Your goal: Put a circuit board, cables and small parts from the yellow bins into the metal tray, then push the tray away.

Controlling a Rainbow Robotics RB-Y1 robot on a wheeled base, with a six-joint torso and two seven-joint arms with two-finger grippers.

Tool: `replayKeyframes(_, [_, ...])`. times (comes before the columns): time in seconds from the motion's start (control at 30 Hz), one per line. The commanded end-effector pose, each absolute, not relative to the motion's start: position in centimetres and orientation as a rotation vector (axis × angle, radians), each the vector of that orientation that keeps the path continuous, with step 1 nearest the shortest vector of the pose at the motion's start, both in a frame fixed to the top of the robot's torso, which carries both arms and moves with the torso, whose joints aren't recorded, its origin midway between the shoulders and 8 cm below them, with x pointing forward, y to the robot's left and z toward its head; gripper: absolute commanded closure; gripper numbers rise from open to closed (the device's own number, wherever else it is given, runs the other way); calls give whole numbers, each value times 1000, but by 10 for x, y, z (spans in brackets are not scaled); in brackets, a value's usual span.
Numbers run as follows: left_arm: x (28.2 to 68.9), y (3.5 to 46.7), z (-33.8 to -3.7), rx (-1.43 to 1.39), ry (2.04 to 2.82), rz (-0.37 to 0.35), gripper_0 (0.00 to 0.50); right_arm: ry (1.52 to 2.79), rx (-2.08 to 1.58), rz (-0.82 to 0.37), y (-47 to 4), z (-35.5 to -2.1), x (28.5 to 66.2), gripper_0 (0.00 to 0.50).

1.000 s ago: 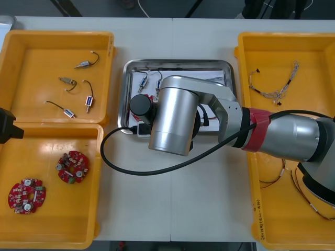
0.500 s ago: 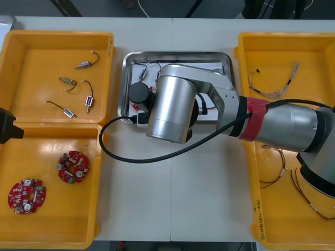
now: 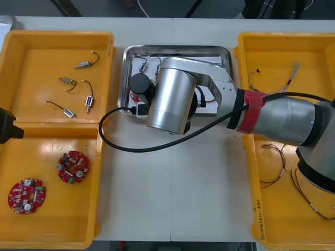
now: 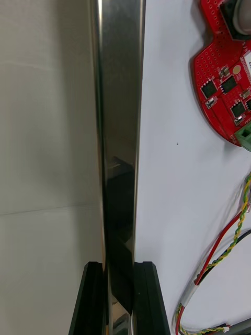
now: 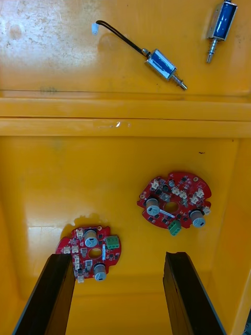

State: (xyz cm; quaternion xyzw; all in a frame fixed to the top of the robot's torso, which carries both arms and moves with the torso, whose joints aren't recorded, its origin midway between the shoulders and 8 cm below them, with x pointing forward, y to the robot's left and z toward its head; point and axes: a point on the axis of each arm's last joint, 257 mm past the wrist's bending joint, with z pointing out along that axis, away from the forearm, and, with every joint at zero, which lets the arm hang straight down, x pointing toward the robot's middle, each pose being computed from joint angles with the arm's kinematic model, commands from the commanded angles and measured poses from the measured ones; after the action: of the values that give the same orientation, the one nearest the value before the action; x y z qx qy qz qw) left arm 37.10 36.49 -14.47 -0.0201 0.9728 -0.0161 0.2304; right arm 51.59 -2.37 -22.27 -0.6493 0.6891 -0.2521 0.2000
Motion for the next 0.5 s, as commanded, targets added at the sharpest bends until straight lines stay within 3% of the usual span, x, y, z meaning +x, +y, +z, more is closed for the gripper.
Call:
replayKeyframes(0.03, [368, 383, -129, 46, 2647, 66, 0, 1812, -1855, -724, 2, -196, 526, 500])
replayKeyframes(0.5, [368, 383, -129, 46, 2647, 66, 0, 1789, -1804, -726, 7, -184, 559, 500])
